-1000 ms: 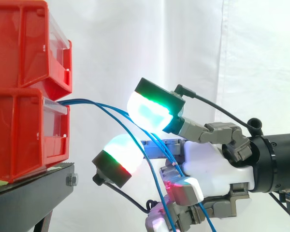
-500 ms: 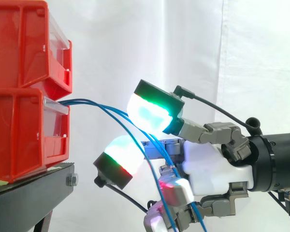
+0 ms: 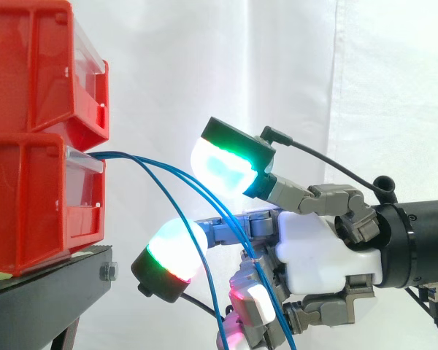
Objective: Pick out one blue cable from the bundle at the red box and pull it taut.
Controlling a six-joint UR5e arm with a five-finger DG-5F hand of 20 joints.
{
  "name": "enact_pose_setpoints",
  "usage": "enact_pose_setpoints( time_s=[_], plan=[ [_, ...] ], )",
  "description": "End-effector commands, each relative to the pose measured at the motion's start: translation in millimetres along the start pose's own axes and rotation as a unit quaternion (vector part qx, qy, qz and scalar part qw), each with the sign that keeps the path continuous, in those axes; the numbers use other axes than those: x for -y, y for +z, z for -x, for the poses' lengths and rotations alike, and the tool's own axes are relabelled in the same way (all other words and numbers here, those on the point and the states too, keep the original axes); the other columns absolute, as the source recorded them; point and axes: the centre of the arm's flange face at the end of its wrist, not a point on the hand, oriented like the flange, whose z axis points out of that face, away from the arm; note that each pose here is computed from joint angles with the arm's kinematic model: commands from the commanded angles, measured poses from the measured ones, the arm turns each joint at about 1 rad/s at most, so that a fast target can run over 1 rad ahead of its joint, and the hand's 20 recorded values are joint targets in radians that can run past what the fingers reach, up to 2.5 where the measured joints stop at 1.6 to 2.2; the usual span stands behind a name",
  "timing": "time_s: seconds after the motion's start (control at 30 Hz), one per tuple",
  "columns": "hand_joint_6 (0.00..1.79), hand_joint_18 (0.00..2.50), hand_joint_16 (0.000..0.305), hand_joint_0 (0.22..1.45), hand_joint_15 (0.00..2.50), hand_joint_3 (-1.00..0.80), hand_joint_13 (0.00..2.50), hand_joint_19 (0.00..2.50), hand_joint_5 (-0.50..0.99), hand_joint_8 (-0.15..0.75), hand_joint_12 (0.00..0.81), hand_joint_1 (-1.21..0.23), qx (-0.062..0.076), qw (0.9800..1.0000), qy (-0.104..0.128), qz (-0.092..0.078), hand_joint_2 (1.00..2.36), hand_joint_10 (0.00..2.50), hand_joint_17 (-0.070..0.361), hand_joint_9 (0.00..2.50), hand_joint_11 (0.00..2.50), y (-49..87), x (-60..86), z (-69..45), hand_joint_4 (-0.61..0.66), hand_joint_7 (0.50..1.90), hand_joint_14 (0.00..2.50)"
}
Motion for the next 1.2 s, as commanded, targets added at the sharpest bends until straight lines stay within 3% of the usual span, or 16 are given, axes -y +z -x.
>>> enact_pose_setpoints(
  time_s=[0.0, 0.23, 0.43, 0.63, 0.9, 1.17],
  plan=[
    [0.77, 0.88, 0.063, 0.43, 0.44, -0.50, 0.98, 0.72, -0.10, 0.293, 0.402, -0.32, 0.000, 1.0000, -0.009, 0.001, 1.00, 0.02, 0.143, 1.22, 0.52, -0.6, -2.8, 0.3, -0.03, 0.88, 0.02],
    [0.77, 0.88, 0.063, 0.44, 0.44, -0.50, 0.99, 0.72, -0.12, 0.296, 0.401, -0.33, 0.002, 0.9997, -0.022, 0.007, 1.00, 0.02, 0.143, 1.21, 0.54, -5.5, -23.4, 2.2, -0.04, 0.86, 0.02],
    [0.76, 0.85, 0.060, 0.47, 0.45, -0.50, 0.98, 0.75, -0.13, 0.289, 0.389, -0.29, 0.005, 0.9993, -0.036, -0.003, 1.00, 0.02, 0.136, 1.20, 0.54, -13.5, -38.7, 5.4, -0.05, 0.86, 0.02],
    [0.76, 0.81, 0.056, 0.52, 0.47, -0.50, 0.96, 0.77, -0.13, 0.278, 0.378, -0.27, 0.011, 0.9991, -0.039, -0.012, 1.00, 0.02, 0.127, 1.18, 0.56, -17.4, -42.9, 7.2, -0.05, 0.89, 0.02],
    [0.76, 0.78, 0.055, 0.55, 0.47, -0.42, 0.95, 0.78, -0.14, 0.276, 0.372, -0.37, 0.014, 0.9989, -0.039, -0.021, 1.01, 0.02, 0.123, 1.14, 0.57, -18.8, -40.2, 7.7, -0.03, 0.89, 0.02],
    [0.77, 0.77, 0.055, 0.57, 0.47, -0.29, 0.94, 0.78, -0.15, 0.278, 0.375, -0.42, 0.039, 0.9982, -0.040, -0.024, 1.02, 0.03, 0.123, 1.13, 0.59, -20.1, -39.3, 17.7, -0.03, 0.88, 0.02]
  ],
)
